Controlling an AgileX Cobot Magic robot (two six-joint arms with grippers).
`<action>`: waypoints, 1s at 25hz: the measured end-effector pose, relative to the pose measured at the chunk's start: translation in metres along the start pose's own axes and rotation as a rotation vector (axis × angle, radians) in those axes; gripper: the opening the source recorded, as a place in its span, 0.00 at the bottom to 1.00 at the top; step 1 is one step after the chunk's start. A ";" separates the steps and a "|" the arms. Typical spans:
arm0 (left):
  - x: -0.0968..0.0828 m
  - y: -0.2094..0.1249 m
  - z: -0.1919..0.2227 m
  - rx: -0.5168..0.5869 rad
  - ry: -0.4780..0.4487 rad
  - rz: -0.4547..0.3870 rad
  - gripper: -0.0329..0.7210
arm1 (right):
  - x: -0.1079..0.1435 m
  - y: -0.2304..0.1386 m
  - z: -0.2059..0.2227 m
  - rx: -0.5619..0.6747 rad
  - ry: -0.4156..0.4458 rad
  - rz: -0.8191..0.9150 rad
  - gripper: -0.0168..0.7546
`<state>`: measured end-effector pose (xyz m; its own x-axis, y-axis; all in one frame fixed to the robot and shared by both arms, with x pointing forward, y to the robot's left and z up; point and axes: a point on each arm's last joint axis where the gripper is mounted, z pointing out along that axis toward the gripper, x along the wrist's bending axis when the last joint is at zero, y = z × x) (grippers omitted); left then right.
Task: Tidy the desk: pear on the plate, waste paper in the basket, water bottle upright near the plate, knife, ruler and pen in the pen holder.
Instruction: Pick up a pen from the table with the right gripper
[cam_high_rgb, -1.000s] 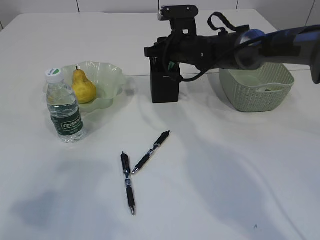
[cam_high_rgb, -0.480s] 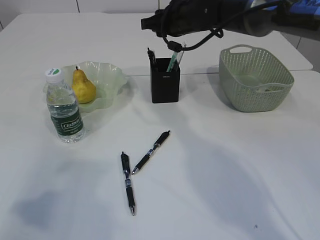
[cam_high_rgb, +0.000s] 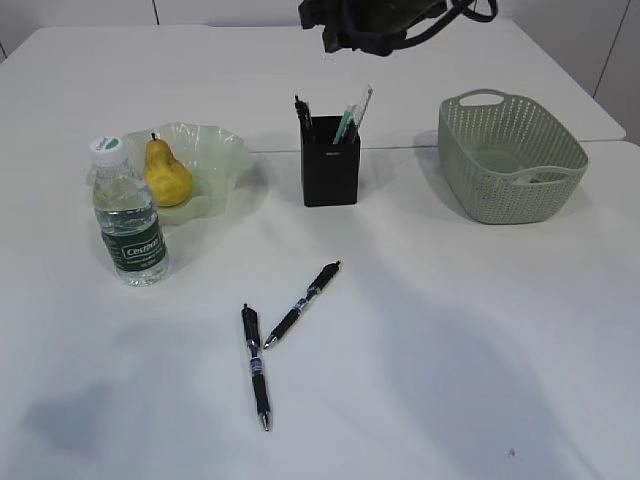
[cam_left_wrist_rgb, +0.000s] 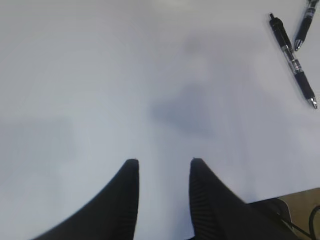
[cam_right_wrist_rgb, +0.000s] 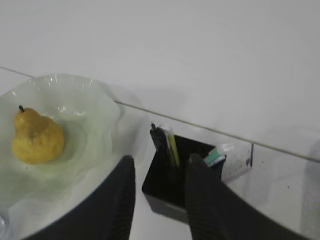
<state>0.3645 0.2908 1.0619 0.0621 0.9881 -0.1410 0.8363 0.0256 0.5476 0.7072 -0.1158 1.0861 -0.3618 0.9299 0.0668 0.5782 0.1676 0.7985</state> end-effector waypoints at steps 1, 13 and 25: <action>0.000 0.000 0.000 0.001 -0.005 -0.003 0.36 | 0.000 0.000 -0.006 0.030 0.001 0.002 0.39; -0.002 -0.005 0.000 0.059 -0.020 -0.008 0.36 | 0.015 -0.029 -0.042 0.487 0.116 0.137 0.39; 0.003 -0.011 -0.001 0.124 0.032 0.028 0.36 | 0.046 -0.036 -0.045 0.555 0.111 0.240 0.43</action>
<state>0.3549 0.2936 1.0560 0.0712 0.9925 -0.0998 0.8957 -0.0196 0.4443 0.6371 -0.0934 1.0876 -0.2312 0.9283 0.2913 0.9367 0.1315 0.3245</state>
